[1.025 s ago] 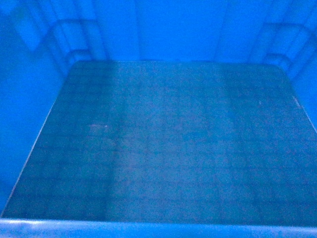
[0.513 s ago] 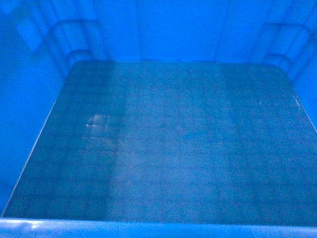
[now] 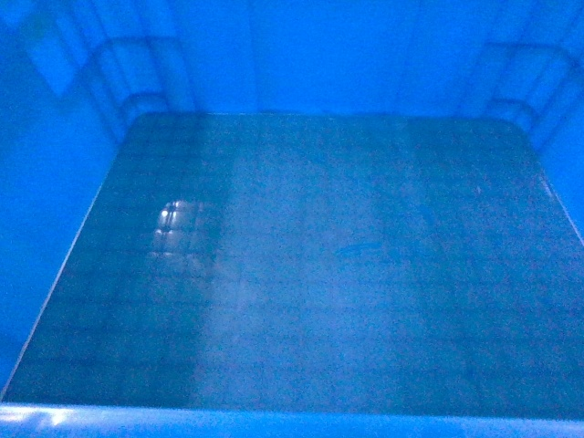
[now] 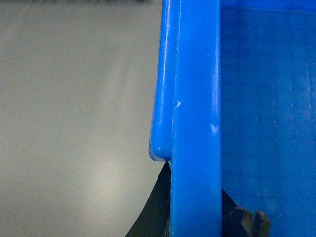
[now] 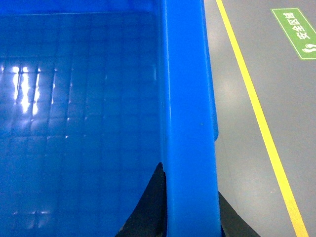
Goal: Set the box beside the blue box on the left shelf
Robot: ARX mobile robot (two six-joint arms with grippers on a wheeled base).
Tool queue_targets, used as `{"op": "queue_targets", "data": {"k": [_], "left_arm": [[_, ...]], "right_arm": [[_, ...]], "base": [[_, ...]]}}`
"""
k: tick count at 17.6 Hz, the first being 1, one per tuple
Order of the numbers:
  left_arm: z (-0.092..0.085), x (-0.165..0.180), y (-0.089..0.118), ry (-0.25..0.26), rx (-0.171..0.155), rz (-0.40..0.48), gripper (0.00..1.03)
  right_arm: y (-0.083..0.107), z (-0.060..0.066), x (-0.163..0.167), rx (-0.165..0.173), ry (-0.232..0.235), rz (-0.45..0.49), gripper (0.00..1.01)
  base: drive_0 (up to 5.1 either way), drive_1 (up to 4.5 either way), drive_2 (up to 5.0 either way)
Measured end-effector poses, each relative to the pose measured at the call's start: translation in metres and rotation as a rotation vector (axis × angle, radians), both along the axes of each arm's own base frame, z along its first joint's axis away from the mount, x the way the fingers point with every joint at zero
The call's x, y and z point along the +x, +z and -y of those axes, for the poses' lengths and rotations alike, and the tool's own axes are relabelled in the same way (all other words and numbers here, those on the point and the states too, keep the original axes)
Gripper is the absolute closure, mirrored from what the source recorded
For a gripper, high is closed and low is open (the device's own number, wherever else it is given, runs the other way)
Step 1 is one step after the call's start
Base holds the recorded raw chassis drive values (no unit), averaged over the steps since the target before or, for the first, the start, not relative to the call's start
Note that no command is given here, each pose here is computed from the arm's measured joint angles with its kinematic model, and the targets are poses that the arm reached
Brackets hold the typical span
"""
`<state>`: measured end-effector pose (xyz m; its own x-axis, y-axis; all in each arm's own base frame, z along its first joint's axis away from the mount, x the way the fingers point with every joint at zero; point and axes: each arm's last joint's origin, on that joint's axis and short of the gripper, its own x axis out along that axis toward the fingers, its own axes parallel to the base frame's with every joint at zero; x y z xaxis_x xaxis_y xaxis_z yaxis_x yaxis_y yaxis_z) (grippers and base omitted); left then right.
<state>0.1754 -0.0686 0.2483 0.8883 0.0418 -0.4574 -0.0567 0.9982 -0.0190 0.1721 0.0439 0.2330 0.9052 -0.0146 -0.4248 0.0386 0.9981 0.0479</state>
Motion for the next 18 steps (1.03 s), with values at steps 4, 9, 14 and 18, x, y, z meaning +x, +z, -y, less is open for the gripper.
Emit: {"op": "queue_targets", "data": {"k": [4,9,14,18], "left_arm": [[0.0,-0.0001,0.0002,0.0,0.0,0.001,0.95],[0.0,0.0001,-0.0003,0.0,0.001,-0.001,0.95],[-0.0001,-0.0001,-0.0006,0.001,0.001,-0.003,0.95],[0.0,0.0,-0.0005,0.001,0.001,-0.002,0.95]], "right_arm": [[-0.0002,0.0001,0.0,0.0,0.0,0.0,0.92],[-0.0007,0.0,-0.0001,-0.001,0.0,-0.004,0.92],[-0.0006,0.0,-0.0001,-0.001,0.0,-0.004,0.92],[-0.0005,0.0,-0.0001,-0.001,0.0,-0.003,0.92]], "base": [[0.0,4.18,-4.2],[0.0,4.23,-4.3],[0.1,4.31,-4.2],[0.1,4.32,-4.2]]}}
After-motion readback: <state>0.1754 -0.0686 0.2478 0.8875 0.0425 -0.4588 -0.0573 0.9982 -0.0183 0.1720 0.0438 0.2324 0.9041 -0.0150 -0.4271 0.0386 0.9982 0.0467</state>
